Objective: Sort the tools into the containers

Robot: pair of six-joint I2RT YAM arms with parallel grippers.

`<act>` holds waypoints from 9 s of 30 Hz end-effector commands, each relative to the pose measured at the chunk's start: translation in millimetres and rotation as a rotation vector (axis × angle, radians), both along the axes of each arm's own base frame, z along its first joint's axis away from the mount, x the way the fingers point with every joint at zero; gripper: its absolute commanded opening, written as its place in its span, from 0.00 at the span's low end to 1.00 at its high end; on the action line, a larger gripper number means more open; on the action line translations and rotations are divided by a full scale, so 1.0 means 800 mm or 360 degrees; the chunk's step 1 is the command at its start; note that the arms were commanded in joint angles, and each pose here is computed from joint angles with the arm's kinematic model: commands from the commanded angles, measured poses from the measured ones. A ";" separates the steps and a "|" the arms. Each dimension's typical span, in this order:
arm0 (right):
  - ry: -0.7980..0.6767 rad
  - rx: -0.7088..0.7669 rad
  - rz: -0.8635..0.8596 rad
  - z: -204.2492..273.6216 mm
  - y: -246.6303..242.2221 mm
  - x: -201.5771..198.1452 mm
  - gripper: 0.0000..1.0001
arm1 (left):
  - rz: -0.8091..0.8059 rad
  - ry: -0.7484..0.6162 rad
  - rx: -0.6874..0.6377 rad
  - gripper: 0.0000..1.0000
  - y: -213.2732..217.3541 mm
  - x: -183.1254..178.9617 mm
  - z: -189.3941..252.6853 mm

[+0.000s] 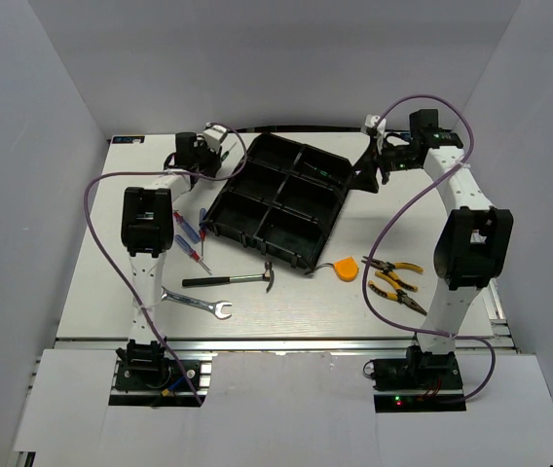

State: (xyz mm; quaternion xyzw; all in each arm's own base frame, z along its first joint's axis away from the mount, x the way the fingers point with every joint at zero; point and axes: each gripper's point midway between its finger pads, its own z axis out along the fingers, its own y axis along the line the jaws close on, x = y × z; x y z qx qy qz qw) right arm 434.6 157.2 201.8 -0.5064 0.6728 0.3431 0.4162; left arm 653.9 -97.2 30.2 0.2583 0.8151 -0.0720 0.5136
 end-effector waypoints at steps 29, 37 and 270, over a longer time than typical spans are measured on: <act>-0.0090 0.0137 -0.0077 0.052 -0.026 -0.073 0.70 | -0.1073 -0.0213 -0.0581 0.00 -0.261 -0.149 0.268; -0.0110 0.0179 -0.0136 0.060 -0.043 -0.080 0.70 | -0.1150 -0.0349 -0.0507 0.00 -0.336 -0.121 0.241; -0.0634 -0.0447 -0.0678 -0.066 0.076 0.197 0.64 | 0.0735 0.0267 -0.1329 0.98 -0.014 -0.413 0.256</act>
